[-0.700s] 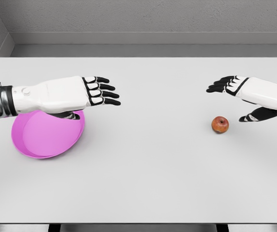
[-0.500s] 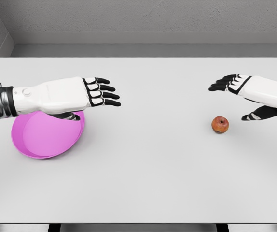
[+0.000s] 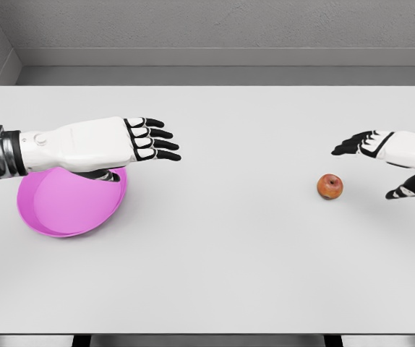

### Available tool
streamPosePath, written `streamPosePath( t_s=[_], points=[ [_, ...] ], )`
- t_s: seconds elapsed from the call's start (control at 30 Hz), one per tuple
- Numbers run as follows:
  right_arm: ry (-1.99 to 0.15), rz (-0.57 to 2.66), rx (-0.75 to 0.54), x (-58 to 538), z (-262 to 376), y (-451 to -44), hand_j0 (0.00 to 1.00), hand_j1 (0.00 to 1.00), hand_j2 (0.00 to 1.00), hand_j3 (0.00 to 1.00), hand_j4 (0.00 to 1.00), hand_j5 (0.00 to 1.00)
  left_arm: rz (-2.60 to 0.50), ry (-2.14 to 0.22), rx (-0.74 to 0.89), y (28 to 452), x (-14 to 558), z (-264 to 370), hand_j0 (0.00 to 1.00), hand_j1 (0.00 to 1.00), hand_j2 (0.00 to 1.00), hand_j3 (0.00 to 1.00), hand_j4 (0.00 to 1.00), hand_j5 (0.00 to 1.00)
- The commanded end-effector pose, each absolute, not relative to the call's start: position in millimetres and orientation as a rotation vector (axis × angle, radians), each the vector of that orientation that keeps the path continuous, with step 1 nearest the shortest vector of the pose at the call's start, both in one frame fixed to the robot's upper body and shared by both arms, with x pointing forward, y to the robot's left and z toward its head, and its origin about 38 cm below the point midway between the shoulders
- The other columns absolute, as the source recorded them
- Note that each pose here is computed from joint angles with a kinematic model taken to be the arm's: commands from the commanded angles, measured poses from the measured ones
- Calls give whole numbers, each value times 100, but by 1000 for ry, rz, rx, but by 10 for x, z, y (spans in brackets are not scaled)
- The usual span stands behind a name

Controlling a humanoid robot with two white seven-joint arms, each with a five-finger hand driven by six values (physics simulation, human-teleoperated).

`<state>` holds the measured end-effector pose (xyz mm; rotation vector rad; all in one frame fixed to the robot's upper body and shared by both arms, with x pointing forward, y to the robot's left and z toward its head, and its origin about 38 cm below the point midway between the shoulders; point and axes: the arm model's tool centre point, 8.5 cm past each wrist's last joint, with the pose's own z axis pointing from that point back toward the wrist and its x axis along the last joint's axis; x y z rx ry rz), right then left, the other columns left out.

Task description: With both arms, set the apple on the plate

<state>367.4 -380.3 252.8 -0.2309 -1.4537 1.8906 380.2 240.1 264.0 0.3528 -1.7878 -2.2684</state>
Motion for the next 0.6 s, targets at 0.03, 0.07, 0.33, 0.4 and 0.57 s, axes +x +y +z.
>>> streamPosePath(
  t_s=[0.03,0.07,0.33,0.4,0.57],
  points=[
    [-1442,1887,-144,3644,2354,-3699,100,100,100,100,100,100,-2261,-1791,353,2406,3806,2651,100,100,100,100,100,100],
    [-1445,1887,-144,3648,2358,-3693,100,100,100,100,100,100,-2263,-1788,351,2406,3804,2645,100,100,100,100,100,100],
    [-1457,1903,-172,3686,2458,-3683,100,100,100,100,100,100,-2263,-1785,353,2413,3811,2641,100,100,100,100,100,100],
    [-1466,1906,-177,3695,2487,-3668,100,100,100,100,100,100,-2262,-1784,352,2414,3809,2635,100,100,100,100,100,100],
    [-1460,1896,-152,3723,2421,-3600,100,100,100,100,100,100,-2262,-1784,352,2414,3809,2635,100,100,100,100,100,100]
  ],
)
